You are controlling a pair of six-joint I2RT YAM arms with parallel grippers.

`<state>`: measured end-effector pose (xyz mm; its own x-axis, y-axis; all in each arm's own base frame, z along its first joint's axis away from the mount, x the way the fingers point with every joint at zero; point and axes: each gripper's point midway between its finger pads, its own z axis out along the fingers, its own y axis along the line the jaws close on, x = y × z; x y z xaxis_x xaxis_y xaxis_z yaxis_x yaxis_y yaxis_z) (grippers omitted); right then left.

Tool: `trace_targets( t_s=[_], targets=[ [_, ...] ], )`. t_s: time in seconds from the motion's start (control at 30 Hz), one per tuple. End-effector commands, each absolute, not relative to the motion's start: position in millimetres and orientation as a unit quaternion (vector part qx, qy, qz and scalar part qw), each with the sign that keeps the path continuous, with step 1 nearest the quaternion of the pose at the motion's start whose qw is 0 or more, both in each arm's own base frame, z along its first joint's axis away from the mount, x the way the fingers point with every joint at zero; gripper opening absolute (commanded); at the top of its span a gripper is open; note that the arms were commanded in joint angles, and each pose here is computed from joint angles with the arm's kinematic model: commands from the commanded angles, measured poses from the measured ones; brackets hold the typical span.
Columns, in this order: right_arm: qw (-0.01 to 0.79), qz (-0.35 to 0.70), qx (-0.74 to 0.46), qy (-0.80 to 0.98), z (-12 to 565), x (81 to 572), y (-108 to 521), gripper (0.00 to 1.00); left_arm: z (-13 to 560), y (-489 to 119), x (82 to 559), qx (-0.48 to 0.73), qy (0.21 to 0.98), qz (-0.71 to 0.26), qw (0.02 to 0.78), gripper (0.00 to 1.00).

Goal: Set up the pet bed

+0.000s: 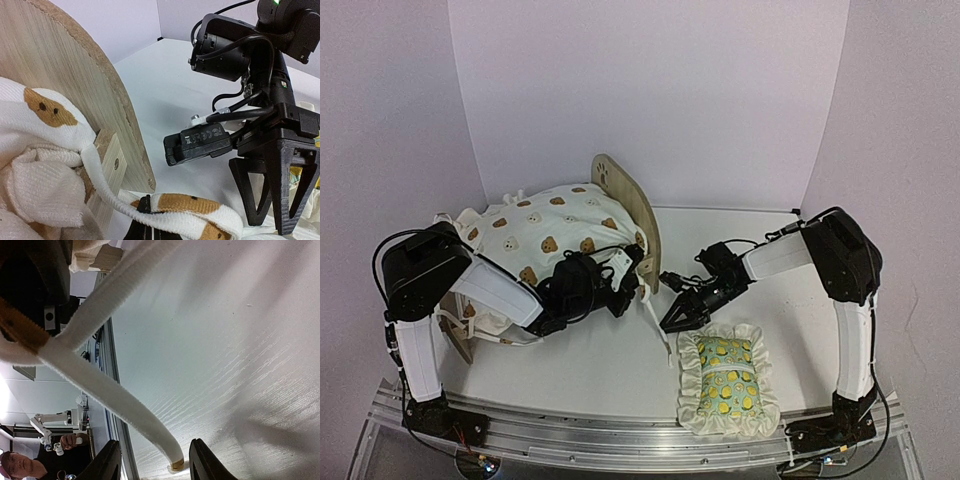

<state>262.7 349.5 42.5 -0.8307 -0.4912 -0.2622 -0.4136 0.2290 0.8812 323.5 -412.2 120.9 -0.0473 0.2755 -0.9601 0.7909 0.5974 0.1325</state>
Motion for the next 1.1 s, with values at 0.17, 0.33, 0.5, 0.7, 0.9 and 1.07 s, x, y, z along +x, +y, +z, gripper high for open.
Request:
trace_targets(
  t_s=[0.17,0.33,0.5,0.7,0.9,1.07],
  targets=[
    [-0.008,-0.546,0.295,-0.784,43,272,365,0.36,160,-422,328,0.37,0.67,-0.24,0.597,0.0],
    [-0.012,-0.545,0.286,-0.788,40,271,364,0.06,160,-423,330,0.37,0.674,-0.235,0.595,0.0],
    [-0.02,-0.547,0.284,-0.788,45,271,363,0.0,157,-415,343,0.352,0.716,-0.191,0.572,0.0],
    [-0.031,-0.525,0.246,-0.814,39,291,354,0.0,168,-394,343,0.327,0.75,-0.153,0.554,0.0],
    [-0.065,-0.48,0.214,-0.848,33,313,345,0.0,172,-384,343,0.323,0.777,-0.119,0.527,0.0],
    [-0.091,-0.438,0.169,-0.878,24,336,330,0.0,189,-382,344,0.326,0.773,-0.101,0.535,0.0]
  ],
)
